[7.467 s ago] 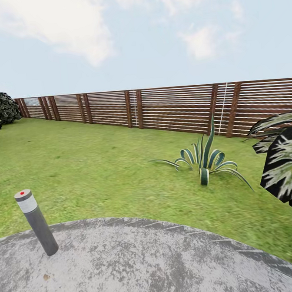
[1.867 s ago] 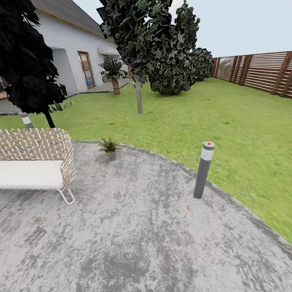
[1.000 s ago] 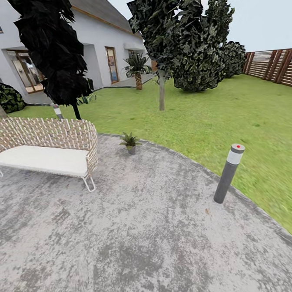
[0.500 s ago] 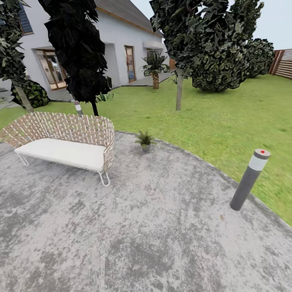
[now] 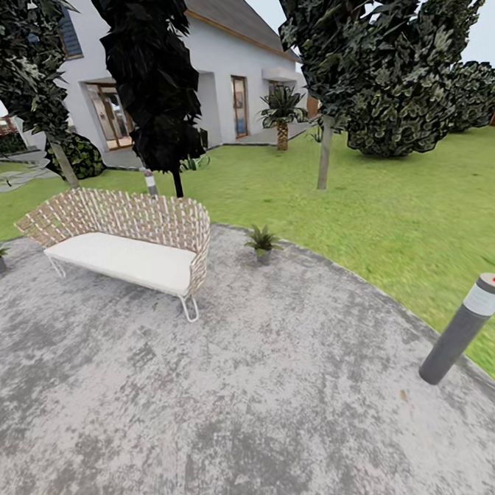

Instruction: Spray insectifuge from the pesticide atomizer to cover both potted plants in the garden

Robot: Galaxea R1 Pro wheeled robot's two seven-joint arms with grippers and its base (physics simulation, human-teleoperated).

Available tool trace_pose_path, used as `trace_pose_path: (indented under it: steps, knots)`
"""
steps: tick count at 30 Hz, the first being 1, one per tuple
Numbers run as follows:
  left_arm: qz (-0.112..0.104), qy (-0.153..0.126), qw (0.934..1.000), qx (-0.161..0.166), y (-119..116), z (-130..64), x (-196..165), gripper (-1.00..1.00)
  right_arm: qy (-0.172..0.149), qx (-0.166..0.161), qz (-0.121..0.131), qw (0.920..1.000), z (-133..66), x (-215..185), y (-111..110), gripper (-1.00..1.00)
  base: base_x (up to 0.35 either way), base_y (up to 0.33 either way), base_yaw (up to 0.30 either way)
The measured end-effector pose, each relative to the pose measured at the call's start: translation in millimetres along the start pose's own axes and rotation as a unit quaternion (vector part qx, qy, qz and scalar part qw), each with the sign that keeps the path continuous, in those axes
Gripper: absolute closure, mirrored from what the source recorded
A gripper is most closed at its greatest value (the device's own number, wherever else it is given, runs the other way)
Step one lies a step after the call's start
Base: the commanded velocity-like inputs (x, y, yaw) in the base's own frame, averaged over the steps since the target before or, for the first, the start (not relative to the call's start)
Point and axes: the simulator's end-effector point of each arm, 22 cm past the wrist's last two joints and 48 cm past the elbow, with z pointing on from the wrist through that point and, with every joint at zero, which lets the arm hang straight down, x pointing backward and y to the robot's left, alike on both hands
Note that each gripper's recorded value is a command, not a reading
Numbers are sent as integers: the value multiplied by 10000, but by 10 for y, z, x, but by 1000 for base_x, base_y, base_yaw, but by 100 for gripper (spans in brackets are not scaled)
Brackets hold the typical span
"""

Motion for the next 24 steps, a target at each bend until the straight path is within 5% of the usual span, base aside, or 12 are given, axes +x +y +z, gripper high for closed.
trace_pose_path:
  steps: [24]
  knots:
    - [-7,-1,10000,-5,3,2,-5,-100,1,8,-4,10000,1,-1,-13,-100,320,0,234]
